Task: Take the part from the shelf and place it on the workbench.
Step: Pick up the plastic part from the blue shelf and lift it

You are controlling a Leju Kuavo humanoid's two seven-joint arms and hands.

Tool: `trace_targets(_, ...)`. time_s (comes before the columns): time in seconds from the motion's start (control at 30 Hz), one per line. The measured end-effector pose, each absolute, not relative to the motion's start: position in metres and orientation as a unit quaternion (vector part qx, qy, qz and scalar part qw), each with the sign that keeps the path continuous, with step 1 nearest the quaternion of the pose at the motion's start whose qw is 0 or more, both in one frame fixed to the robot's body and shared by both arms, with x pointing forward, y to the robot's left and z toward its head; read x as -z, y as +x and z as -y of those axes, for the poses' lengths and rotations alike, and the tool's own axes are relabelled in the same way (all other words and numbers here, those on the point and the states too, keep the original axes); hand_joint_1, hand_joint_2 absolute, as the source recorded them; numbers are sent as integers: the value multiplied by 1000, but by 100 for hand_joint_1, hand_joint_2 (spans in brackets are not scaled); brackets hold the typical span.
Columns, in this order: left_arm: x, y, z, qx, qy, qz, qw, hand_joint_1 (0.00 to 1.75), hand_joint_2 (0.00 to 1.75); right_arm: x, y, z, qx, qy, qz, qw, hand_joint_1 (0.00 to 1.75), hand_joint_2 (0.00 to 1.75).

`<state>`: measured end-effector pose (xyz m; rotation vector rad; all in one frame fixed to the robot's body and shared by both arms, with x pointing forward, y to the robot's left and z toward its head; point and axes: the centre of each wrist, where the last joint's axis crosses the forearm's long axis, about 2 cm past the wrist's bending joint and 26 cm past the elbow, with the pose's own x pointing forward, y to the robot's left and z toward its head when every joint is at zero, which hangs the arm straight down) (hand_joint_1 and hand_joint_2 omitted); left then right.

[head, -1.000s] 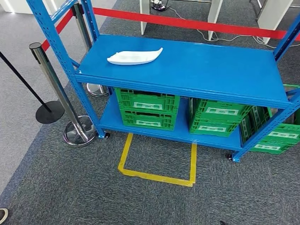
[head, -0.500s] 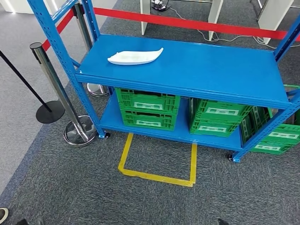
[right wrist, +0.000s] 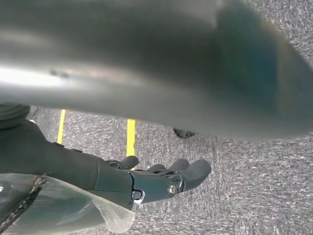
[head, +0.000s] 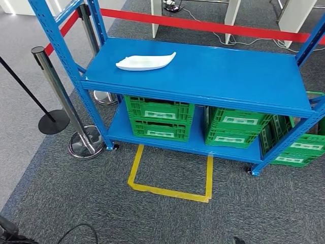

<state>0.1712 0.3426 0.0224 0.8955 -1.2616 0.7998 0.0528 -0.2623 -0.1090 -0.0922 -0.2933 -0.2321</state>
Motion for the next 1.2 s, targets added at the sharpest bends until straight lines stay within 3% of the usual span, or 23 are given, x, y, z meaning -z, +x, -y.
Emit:
trace_targets(0.27, -46, 178, -341, -258, 427, 622, 604, 0, 0, 109, 49, 262, 114, -45, 146, 982, 0, 0)
trace_targets(0.73, -88, 200, -317, 33, 468, 692, 549, 0, 0, 110, 45, 262, 113, -43, 148, 982, 0, 0)
trace_targets(1.2, -96, 205, -310, 92, 456, 714, 524, 0, 0, 110, 44, 262, 111, -43, 148, 982, 0, 0)
